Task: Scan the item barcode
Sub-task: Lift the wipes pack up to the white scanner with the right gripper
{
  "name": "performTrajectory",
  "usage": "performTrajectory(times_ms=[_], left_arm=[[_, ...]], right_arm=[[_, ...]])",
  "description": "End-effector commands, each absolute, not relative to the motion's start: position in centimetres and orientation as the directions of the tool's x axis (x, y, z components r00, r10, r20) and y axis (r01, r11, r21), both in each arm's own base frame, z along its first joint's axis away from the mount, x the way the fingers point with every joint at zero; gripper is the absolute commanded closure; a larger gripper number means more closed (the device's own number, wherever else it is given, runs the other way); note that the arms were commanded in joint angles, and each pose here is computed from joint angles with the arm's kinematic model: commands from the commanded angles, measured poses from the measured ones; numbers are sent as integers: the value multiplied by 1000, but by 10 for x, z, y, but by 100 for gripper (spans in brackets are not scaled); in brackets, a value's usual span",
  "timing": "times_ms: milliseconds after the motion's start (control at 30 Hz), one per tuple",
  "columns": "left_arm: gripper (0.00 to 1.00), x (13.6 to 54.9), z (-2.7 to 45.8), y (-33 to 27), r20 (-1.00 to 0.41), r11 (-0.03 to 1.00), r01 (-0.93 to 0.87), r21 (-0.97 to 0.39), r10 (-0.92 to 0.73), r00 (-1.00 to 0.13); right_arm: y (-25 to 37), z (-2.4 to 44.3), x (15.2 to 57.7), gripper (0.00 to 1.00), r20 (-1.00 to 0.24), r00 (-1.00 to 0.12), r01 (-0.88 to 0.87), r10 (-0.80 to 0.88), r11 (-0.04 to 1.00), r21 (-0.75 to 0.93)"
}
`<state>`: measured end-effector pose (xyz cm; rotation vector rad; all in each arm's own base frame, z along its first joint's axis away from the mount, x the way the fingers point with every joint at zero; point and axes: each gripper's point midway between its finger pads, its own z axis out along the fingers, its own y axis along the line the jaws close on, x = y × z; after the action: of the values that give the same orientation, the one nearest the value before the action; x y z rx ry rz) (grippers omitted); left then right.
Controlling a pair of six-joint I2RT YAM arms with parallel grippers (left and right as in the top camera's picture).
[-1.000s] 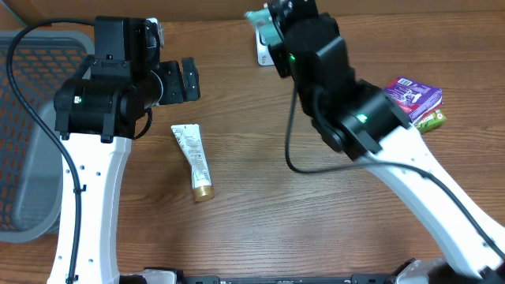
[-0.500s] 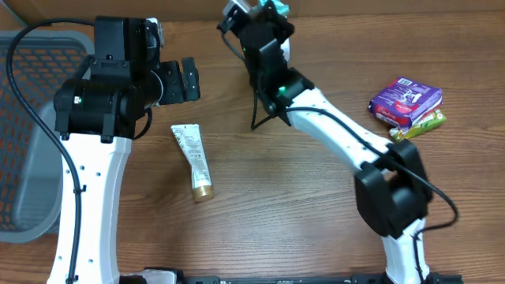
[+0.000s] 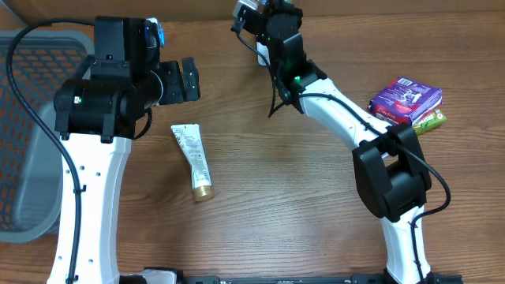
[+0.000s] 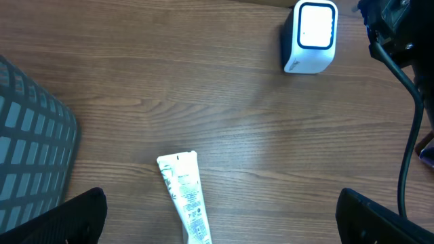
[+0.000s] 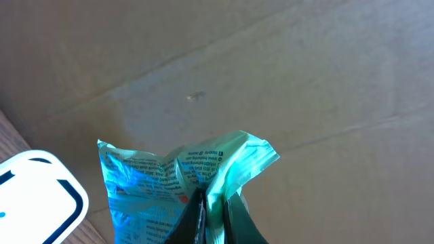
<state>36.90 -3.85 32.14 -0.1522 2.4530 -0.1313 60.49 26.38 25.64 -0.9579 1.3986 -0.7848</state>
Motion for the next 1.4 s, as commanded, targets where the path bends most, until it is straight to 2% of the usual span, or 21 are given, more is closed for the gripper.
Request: performTrajectory(times_ms=[0,133,433,1033,1200,1367], left_arm=[[1,371,325,-40,-631,989,-60,-133,-131,-765],[1,371,325,-40,-631,989,-60,-133,-131,-765],[1,371,325,-40,-631,989,-60,-133,-131,-765],[1,371,325,-40,-631,989,-59,-133,-130,-765],[0,371,325,-40,-631,989,-60,-133,-131,-765],[0,371,325,-40,-631,989,-59,-133,-130,-765]], right_arm=[[271,262,609,96,-447,112,-107,-888,436,-894],[270,251,615,96,-450,136,-138,-883,433,-891],[255,220,631,96,-447,116,-156,-887,429,-890],[265,225,625,96,-450,112,-142,-886,434,-890],[268,254,609,96,-558,89,-177,-825,539,-824],[267,283,582,96,-655,8,-221,-756,638,-738]])
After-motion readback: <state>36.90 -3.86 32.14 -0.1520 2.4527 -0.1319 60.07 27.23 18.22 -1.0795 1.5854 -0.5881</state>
